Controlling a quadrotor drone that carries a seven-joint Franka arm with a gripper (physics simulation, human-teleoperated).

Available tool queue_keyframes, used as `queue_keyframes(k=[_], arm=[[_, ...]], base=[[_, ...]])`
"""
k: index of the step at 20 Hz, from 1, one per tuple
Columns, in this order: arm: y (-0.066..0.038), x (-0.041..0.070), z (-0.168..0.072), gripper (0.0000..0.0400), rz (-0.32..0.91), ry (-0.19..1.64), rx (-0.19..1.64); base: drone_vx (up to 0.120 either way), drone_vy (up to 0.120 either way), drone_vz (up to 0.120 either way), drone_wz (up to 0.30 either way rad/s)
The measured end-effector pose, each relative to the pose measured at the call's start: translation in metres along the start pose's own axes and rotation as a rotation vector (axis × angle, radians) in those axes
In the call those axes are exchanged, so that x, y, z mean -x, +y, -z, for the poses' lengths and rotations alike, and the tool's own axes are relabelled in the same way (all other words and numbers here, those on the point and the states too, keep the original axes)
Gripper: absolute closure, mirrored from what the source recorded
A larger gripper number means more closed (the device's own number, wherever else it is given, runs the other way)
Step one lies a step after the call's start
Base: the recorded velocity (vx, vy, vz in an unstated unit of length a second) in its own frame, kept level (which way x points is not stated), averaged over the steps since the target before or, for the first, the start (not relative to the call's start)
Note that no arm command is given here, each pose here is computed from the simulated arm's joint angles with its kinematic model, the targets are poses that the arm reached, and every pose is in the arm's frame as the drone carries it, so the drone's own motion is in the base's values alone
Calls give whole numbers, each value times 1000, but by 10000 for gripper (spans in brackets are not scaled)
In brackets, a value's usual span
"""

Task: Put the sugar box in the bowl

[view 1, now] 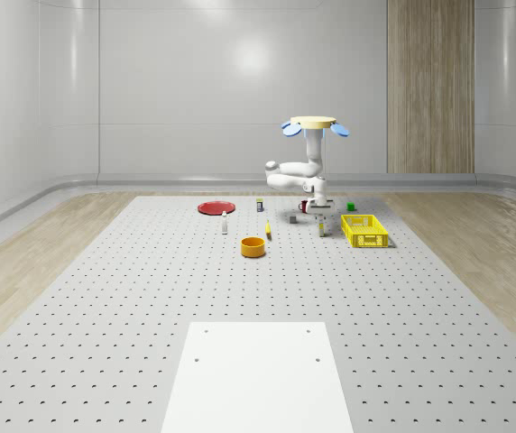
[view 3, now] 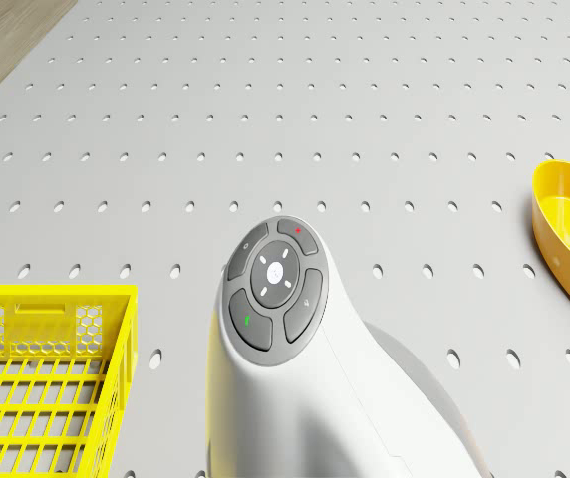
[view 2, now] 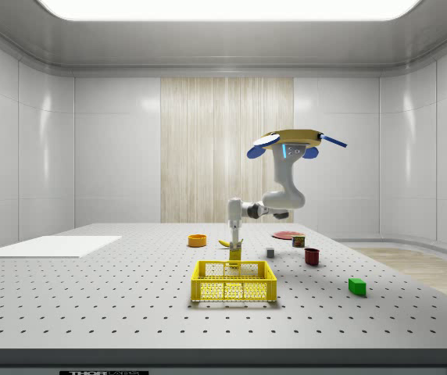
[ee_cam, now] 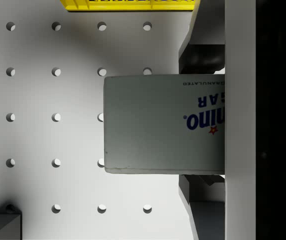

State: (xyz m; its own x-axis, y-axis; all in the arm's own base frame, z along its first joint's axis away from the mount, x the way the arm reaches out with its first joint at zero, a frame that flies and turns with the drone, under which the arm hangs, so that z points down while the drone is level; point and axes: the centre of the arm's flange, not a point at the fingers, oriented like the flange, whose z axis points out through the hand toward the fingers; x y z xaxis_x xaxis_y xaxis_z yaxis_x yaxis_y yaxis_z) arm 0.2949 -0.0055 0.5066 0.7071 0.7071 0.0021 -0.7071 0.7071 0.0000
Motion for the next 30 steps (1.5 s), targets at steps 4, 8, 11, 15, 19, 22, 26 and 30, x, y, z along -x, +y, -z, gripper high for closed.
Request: queue_keyframes(k=[4,8,11,15,19,22,26,30], arm=[[0,0,0,235,-2,2,1],[-1,1,0,235,-12,7,4],[0,0,6,237,-7,7,4],[0,0,21,237,-22,8,4],[0,0,31,237,-29,8,4],[0,0,35,237,-32,8,4],[0,0,38,237,-31,8,4],[0,0,39,237,-29,8,4]], base=[[0,0,0,0],[0,0,0,0],[0,0,0,0],[0,0,90,0],[90,-120,120,0],[120,-120,120,0],[120,-120,120,0],[120,-120,50,0]])
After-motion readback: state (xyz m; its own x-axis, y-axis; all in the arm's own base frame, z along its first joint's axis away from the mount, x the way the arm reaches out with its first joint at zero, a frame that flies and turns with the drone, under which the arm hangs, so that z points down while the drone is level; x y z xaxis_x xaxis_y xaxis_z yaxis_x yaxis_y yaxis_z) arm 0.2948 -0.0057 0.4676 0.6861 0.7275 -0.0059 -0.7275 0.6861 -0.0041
